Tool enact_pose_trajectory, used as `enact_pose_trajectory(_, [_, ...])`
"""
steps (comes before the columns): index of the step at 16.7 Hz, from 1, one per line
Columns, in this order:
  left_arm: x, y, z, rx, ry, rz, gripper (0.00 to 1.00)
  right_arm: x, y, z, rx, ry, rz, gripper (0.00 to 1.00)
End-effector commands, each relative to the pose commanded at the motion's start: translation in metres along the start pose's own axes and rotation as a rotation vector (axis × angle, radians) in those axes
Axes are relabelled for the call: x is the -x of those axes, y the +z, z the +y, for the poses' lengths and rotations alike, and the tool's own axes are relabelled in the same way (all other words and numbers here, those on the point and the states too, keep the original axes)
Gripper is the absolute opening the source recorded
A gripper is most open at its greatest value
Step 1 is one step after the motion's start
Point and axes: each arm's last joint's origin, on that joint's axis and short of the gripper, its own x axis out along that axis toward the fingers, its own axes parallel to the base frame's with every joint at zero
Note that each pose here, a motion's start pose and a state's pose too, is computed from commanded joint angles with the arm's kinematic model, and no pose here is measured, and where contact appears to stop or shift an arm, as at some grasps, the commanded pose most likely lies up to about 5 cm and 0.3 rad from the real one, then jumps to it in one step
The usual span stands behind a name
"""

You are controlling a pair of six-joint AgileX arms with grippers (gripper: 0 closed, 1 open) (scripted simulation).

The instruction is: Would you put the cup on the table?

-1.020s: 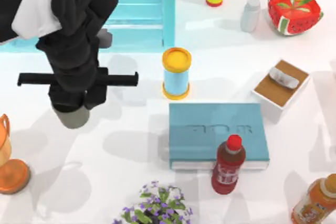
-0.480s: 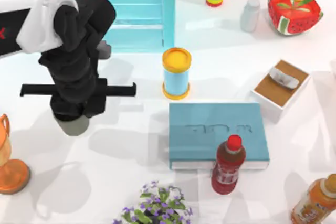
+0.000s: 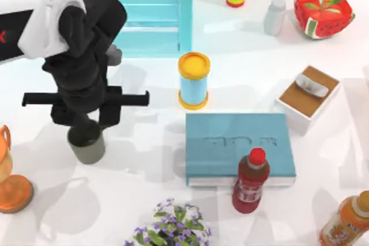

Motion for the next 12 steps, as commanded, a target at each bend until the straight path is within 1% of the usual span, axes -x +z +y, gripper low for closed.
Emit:
enact_pose_trajectory(6, [0.0, 0.0, 0.0, 0.0, 0.0, 0.0, 0.98, 0.0, 0.0, 0.0, 0.0, 0.0, 0.0, 1.0])
enact_pose_trajectory(7, [0.0, 0.0, 0.0, 0.0, 0.0, 0.0, 1.0, 0.0, 0.0, 0.0, 0.0, 0.0, 0.0, 1.0])
enact_pose_trajectory(12, [0.0, 0.0, 0.0, 0.0, 0.0, 0.0, 1.0, 0.0, 0.0, 0.0, 0.0, 0.0, 0.0, 1.0])
